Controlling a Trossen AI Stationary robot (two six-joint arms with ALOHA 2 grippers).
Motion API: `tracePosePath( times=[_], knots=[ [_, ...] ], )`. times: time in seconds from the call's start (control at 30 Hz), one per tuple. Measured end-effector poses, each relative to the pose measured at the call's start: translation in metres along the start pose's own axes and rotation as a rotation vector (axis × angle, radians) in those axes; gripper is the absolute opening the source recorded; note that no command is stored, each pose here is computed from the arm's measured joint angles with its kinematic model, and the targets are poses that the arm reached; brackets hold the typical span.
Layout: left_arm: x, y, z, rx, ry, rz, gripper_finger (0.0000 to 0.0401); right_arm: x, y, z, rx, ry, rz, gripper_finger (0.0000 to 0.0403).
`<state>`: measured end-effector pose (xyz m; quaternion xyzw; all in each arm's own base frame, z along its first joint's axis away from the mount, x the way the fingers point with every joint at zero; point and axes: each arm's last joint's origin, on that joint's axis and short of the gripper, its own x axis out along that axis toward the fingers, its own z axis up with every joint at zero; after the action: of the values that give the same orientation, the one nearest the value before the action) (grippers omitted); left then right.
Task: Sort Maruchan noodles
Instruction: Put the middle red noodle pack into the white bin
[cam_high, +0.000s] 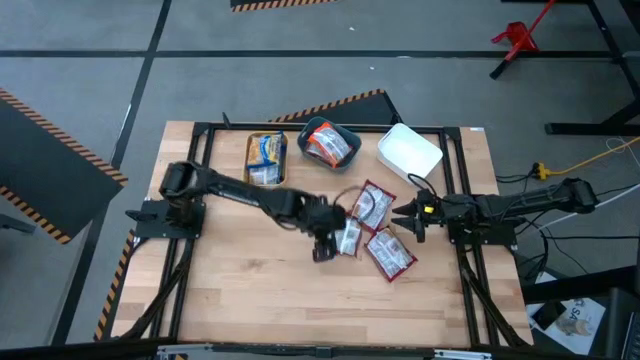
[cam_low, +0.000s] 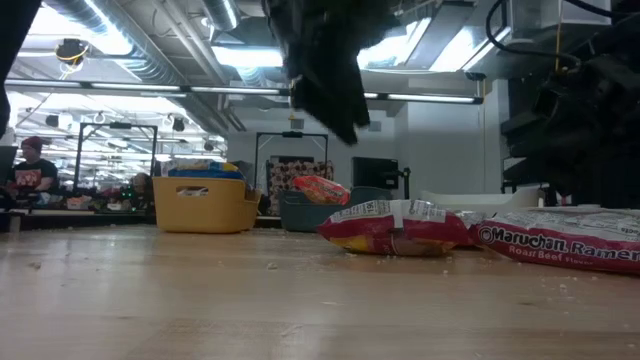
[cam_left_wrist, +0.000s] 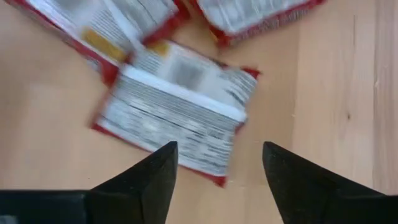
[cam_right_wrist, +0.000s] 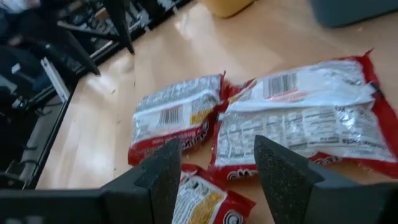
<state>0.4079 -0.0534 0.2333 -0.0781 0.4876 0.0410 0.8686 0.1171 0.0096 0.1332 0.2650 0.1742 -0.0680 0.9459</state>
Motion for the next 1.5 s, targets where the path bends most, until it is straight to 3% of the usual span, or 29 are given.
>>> tracePosePath(
  times=[0.3,0.53,0.73,1.17,1.37,1.5],
  knots=[
    [0.049,-0.018,-0.02,-0.138,0.089,0.067,0.0278,0.0,0.001,-0.001,-0.025,0.033,0.035,0.0191],
    [0.068,-0.013,-0.026,-0.233,0.079,0.193,0.0281,0.0,0.001,-0.002,-0.028,0.048,0.051,0.0191],
    [0.088,-0.012,-0.031,-0.24,0.108,0.179,0.0271,0.0,0.001,-0.003,-0.028,0.061,0.064,0.0191],
    [0.091,-0.012,-0.025,-0.283,0.022,0.188,0.013,0.0,0.002,-0.004,-0.026,0.08,0.083,0.0191],
    [0.09,-0.012,-0.02,-0.299,-0.004,0.181,0.002,0.0,0.002,-0.004,-0.024,0.08,0.083,0.0191],
    [0.082,-0.018,-0.007,-0.31,-0.046,0.16,0.0007,0.0,0.002,-0.004,-0.024,0.081,0.083,0.0191]
  ],
)
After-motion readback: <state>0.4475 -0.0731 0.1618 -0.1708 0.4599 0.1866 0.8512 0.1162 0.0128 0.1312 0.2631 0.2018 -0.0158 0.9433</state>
